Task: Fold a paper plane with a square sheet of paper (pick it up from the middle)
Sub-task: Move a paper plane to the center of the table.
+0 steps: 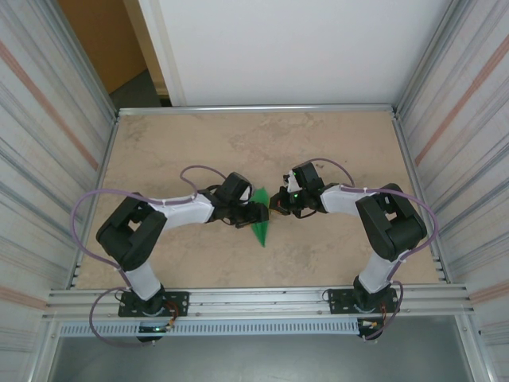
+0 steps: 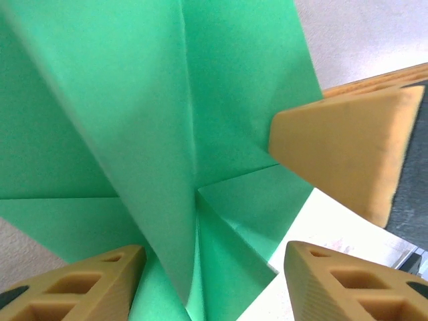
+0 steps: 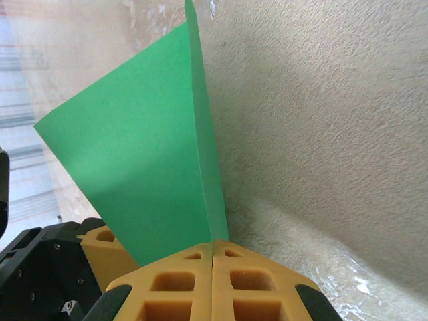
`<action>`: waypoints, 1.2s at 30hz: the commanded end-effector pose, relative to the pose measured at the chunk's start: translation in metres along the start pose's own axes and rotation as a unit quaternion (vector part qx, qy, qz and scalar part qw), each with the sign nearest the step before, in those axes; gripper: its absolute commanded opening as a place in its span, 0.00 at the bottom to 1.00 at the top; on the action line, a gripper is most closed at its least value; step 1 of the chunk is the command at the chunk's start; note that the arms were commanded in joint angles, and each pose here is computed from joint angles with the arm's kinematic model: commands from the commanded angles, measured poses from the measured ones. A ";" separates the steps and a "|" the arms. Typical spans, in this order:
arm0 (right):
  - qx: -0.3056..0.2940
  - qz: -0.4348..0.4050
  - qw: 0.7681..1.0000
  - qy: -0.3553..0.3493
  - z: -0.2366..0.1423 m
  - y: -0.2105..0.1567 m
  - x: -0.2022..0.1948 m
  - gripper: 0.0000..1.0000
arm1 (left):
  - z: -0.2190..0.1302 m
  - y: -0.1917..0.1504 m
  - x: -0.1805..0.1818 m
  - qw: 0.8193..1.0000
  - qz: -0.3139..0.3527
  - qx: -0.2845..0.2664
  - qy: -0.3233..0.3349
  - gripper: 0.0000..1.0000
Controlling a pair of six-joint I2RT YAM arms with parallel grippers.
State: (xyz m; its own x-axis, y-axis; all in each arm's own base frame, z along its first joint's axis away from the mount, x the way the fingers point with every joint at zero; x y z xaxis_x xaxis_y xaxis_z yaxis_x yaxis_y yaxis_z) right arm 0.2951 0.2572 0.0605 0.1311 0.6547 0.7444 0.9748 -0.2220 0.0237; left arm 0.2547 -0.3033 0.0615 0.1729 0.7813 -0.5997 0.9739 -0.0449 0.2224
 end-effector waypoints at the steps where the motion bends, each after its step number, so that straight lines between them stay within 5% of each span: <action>1: 0.006 0.001 1.000 0.000 0.000 0.001 0.002 0.00 | -0.010 0.005 -0.007 1.000 0.005 -0.015 -0.019 0.57; 17: 0.004 0.001 1.000 0.003 -0.001 0.002 0.004 0.00 | 0.003 -0.004 0.000 1.000 0.001 0.022 0.007 0.34; 36: 0.002 0.005 1.000 0.006 -0.001 0.002 0.005 0.00 | 0.013 -0.014 0.003 0.997 -0.006 0.055 0.044 0.26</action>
State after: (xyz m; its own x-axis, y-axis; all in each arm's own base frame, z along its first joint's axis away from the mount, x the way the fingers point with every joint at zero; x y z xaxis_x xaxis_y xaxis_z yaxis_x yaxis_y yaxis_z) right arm 0.2951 0.2573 0.0605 0.1312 0.6544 0.7447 0.9747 -0.2221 0.0235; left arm 0.2462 -0.3067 0.0485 0.1462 0.8210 -0.5519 0.9868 -0.0815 0.1401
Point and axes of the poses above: each hand's point on the last joint's axis, 136 mm out from that joint toward the fingers, its own z axis out along the fingers, its own x axis along the line the jaws close on, y = z × x, the point moved 2 cm from there along -z, back along the fingers, and after that the axes turned 5 degrees about z, right-handed, at the moved point
